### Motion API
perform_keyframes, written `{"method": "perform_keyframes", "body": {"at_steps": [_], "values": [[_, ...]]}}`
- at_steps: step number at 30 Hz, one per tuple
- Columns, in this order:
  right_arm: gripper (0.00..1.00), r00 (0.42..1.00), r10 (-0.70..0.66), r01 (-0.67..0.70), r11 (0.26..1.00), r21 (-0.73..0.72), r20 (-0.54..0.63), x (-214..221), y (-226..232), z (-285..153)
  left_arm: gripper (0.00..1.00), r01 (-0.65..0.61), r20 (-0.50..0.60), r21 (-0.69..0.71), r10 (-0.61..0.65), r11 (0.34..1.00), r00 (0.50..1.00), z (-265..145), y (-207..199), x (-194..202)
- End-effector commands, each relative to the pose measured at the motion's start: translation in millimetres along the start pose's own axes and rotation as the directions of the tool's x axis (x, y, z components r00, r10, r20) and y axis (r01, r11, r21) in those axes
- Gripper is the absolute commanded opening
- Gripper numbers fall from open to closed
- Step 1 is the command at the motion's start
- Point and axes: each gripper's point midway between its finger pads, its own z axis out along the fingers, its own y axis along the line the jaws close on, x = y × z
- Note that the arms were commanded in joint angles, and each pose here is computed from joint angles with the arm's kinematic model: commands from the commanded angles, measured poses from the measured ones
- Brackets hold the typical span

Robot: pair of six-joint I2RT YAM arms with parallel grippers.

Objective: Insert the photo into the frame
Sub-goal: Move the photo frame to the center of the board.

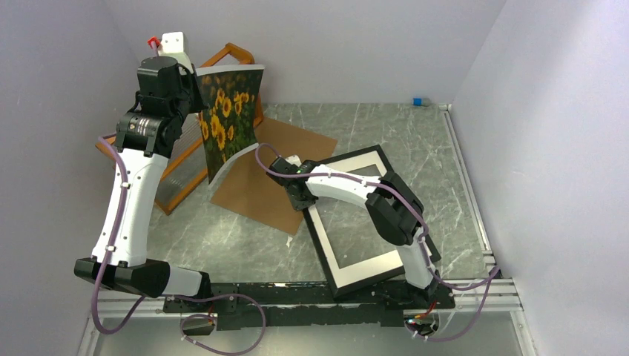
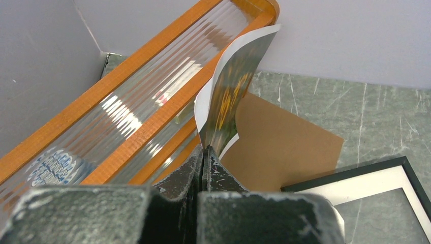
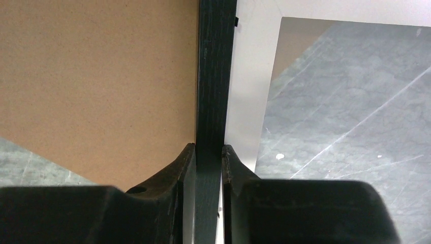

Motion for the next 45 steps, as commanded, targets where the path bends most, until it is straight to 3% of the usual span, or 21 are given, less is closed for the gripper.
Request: {"method": "perform_keyframes", "body": {"at_steps": [1,12,23,28,36,41,45], "values": [[0.09,0.991,0.029,-0.033,0.999,0.028,0.133,-38,2,-4,0.03,-0.018,0.061,-0.025,0.019,1.0,0.998,-15,8,-17],[0.1,0.93,0.202,-0.209,0.978,-0.009,0.306,-124,-18,-5,0.02,-0.005,0.064,-0.01,0.006,1.0,0.998,-18,6,-17],[0.14,0.868,0.376,-0.368,0.925,-0.089,0.325,-179,-7,21,0.03,0.008,0.036,0.038,-0.009,0.999,0.999,-14,-4,-7],[0.24,0.864,0.411,-0.386,0.912,-0.141,0.291,-188,-6,14,0.03,0.003,0.032,0.074,-0.005,0.997,0.999,-13,-10,-6],[0.61,0.792,0.539,-0.452,0.834,-0.317,0.289,-213,-39,-53,0.02,-0.019,0.052,0.143,0.011,0.99,0.999,-11,-23,-14],[0.65,0.709,0.64,-0.51,0.756,-0.409,0.298,-221,-78,-102,0.02,-0.068,0.098,0.226,0.047,0.972,0.994,-16,-38,-27],[0.66,0.628,0.743,-0.573,0.644,-0.508,0.233,-223,-104,-134,0.03,-0.162,0.186,0.359,0.1,0.919,0.978,-27,-62,-44]]}}
